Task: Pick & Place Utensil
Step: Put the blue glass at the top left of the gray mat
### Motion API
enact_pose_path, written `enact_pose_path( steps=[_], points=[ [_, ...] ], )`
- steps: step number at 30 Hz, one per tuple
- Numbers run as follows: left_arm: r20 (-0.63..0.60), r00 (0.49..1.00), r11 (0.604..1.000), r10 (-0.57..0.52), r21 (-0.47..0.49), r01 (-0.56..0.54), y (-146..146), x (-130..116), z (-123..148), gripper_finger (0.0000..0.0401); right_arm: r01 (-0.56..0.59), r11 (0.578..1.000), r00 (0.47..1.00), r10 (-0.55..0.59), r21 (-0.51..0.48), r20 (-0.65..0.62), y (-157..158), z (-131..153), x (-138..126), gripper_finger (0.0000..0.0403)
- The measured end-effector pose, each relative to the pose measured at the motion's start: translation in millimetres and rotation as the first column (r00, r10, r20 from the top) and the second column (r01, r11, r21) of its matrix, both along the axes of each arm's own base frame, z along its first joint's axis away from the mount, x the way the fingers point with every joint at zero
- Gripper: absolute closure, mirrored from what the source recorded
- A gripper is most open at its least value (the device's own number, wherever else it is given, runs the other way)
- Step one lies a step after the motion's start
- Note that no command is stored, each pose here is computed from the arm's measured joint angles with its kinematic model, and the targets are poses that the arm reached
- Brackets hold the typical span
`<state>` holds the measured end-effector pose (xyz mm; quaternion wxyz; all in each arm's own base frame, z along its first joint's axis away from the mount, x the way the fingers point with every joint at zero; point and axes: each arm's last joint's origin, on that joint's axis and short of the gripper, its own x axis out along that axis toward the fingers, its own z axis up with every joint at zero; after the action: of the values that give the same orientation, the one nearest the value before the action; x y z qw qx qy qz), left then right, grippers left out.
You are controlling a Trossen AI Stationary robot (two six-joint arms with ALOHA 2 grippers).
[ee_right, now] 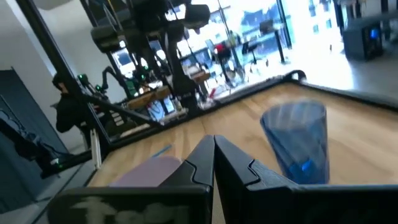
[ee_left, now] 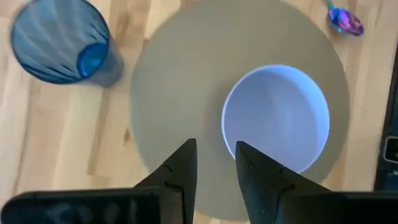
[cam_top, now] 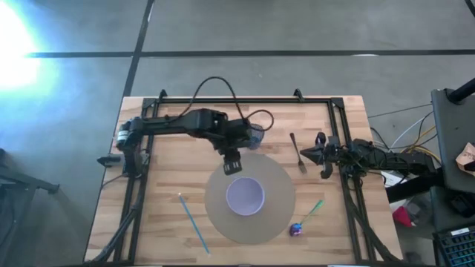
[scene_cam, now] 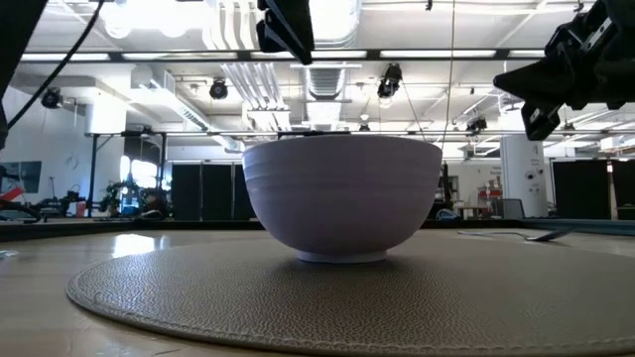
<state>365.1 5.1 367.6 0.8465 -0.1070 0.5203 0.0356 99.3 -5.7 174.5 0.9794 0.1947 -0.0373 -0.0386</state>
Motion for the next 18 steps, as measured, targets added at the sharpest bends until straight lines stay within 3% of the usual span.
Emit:
enact_pose_path(
  steps=[9, 18],
  points=[
    [0.14, 0.99, 1.0, -0.027, -0.005, 0.028, -12.4, -29.2, -21.9, 0.0329, 0.001, 1.0, 0.995, 0.0, -0.012, 0.098, 0.1, 9.5, -1.0, 0.0394],
    [0.379, 0.925, 1.0, -0.015, -0.018, 0.023, -11.6, -77.0, -35.1, 0.0353, 0.008, 1.0, 0.97, -0.002, -0.021, 0.242, 0.1, 23.4, -4.1, 0.0394]
  ],
)
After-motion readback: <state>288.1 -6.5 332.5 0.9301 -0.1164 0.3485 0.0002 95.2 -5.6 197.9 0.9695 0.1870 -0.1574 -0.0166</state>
